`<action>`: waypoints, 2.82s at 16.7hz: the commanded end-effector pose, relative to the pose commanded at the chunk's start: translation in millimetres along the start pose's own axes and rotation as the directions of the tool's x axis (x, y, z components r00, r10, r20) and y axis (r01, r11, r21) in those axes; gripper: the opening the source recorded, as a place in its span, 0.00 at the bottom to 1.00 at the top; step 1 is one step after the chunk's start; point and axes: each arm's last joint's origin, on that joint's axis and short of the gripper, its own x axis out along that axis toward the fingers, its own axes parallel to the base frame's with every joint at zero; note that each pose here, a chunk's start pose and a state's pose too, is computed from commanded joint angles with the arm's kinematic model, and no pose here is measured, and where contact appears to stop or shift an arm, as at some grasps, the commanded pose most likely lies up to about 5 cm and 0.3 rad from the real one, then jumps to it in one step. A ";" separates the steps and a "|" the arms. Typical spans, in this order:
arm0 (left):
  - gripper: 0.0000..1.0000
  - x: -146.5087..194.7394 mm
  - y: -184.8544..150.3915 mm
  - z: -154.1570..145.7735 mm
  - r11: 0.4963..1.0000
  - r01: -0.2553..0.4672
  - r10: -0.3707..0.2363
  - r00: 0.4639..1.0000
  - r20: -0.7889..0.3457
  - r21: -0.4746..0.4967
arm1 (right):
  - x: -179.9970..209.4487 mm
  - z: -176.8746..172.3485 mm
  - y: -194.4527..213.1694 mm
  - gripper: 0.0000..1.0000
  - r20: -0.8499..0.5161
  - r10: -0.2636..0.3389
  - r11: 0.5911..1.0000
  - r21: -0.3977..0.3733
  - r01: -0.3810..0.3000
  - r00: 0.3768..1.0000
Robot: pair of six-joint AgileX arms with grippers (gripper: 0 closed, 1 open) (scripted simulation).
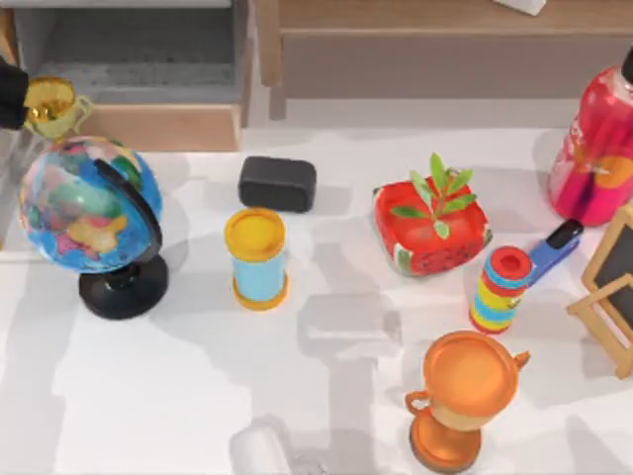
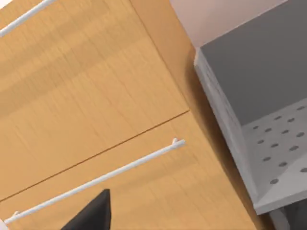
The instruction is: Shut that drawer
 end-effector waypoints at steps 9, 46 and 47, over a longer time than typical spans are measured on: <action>1.00 -11.9 81.1 -137.4 0.757 -0.039 0.062 0.998 -0.011 0.652 | 0.0 0.0 0.0 1.00 0.000 0.000 1.000 0.000 0.000 1.000; 0.10 -2.2 69.7 -219.6 0.499 0.086 -0.144 0.990 -0.016 0.862 | 0.0 0.0 0.0 1.00 0.000 0.000 1.000 0.000 0.000 1.000; 0.02 -2.2 69.7 -219.6 0.499 0.086 -0.144 0.990 -0.016 0.862 | 0.0 0.0 0.0 1.00 0.000 0.000 1.000 0.000 0.000 1.000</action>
